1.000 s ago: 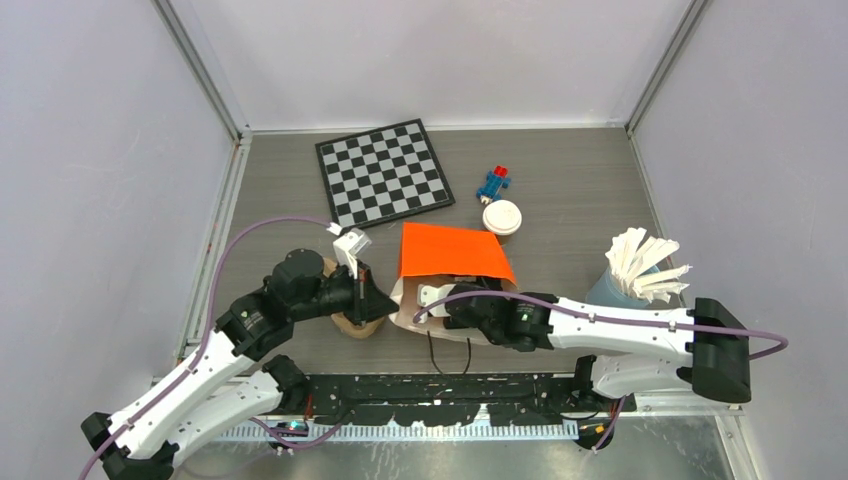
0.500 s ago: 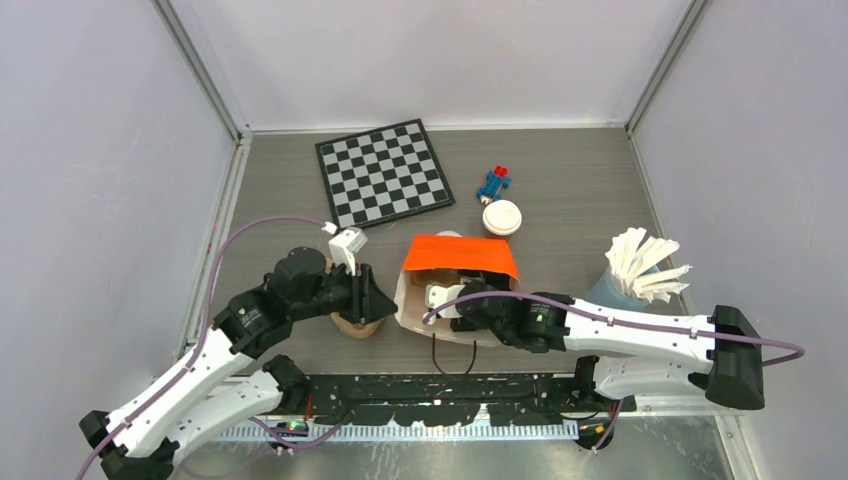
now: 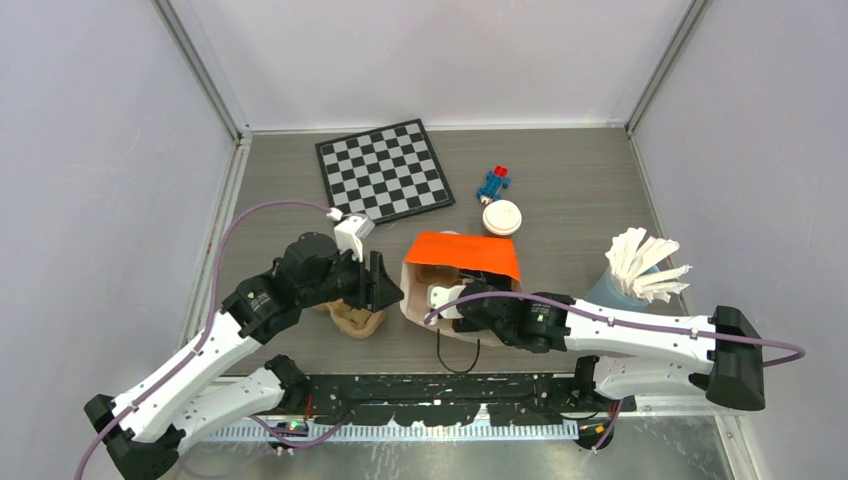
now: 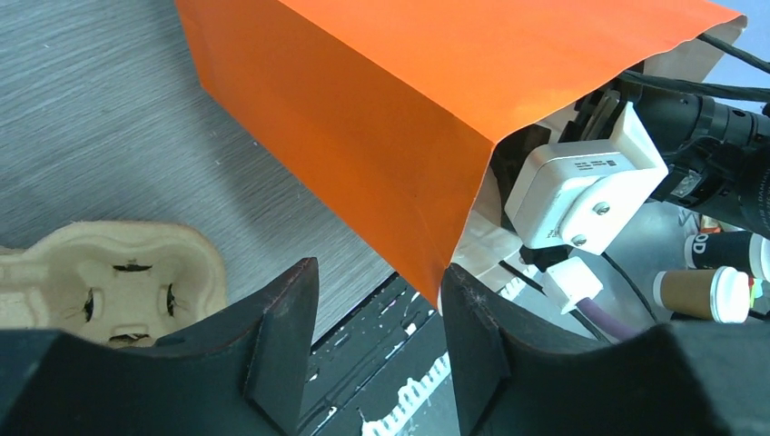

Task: Pack the takeout coffee

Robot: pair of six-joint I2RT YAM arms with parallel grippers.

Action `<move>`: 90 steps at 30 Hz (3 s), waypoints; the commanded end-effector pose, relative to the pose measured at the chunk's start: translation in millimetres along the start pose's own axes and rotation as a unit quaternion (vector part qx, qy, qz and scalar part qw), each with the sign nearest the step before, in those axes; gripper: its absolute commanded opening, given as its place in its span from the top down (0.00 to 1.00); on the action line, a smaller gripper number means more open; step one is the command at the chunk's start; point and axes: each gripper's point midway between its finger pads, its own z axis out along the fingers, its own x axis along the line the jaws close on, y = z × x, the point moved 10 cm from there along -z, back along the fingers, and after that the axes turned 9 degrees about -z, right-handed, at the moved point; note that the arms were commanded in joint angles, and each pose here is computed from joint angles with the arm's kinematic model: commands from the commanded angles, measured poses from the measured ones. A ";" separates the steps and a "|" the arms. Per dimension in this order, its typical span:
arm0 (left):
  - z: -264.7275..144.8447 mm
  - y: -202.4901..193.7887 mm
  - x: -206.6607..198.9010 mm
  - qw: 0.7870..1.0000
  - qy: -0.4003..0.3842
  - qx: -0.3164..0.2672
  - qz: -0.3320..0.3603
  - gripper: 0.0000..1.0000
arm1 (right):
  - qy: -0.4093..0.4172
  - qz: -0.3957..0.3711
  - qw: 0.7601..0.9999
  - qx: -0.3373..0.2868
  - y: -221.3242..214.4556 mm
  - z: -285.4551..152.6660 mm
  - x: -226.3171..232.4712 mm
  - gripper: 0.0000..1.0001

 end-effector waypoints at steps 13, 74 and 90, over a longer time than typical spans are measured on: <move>-0.1 17.1 -21.3 0.992 -0.105 -0.052 0.045 0.37 | -0.014 0.017 1.000 -0.004 0.0 -7.3 -7.2 0.31; 8.7 3.4 -15.7 0.992 -0.125 -0.029 0.011 1.00 | -0.049 -0.022 0.998 0.034 -14.7 -1.0 -2.8 0.31; 10.4 1.0 -16.0 0.991 -0.135 -0.023 0.003 1.00 | -0.051 -0.021 0.998 0.023 -11.4 18.9 2.2 0.31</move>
